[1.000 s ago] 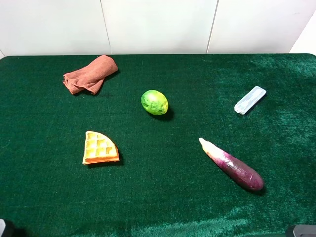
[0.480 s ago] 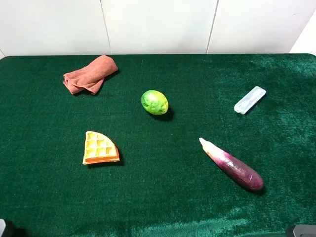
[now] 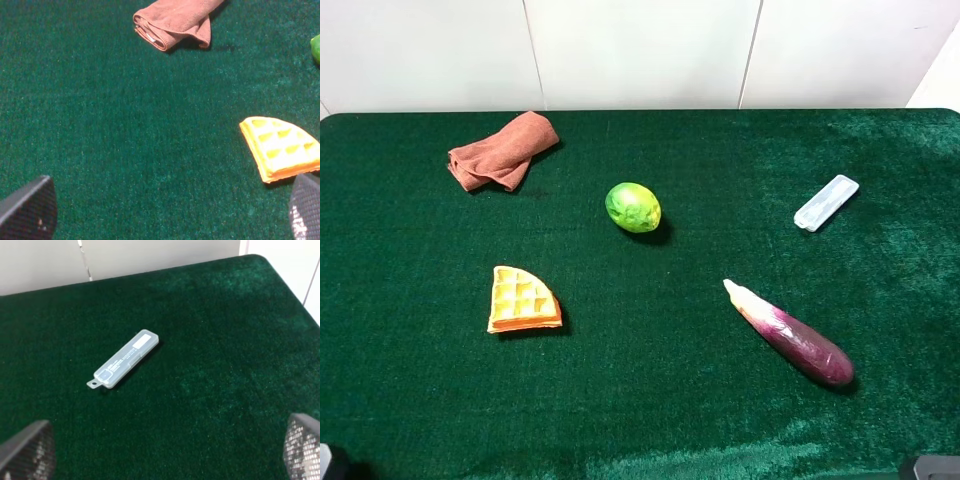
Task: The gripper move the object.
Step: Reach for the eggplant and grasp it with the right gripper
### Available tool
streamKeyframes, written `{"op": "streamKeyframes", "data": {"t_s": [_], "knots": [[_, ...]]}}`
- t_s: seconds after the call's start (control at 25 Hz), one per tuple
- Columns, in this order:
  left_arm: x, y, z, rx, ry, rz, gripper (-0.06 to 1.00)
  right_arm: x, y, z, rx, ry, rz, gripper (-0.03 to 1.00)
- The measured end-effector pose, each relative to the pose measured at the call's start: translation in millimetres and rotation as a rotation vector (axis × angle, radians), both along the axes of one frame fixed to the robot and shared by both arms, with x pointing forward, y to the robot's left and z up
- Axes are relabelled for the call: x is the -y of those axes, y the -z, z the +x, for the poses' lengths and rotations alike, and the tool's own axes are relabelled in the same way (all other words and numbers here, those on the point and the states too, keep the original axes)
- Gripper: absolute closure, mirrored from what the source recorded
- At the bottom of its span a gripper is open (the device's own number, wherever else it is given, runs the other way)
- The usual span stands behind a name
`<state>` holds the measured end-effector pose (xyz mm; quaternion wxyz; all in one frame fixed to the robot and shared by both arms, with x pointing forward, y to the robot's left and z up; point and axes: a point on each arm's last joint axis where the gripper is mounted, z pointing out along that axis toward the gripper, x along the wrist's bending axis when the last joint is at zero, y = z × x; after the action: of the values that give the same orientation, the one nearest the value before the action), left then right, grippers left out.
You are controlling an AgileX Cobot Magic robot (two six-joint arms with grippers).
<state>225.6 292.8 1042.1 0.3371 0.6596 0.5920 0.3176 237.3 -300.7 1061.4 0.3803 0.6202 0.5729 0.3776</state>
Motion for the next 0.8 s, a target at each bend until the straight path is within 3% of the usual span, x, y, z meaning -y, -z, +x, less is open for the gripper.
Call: {"op": "streamKeyframes", "data": {"t_s": [0.48, 0.8], "knots": [[0.0, 0.0, 0.0, 0.000, 0.000, 0.000, 0.01, -7.1, -38.6, 61.1, -0.271, -0.128, -0.027, 0.27], [0.0, 0.0, 0.0, 0.000, 0.000, 0.000, 0.02, -13.7, -47.2, 108.0, -0.446, -0.222, -0.055, 0.27]]}}
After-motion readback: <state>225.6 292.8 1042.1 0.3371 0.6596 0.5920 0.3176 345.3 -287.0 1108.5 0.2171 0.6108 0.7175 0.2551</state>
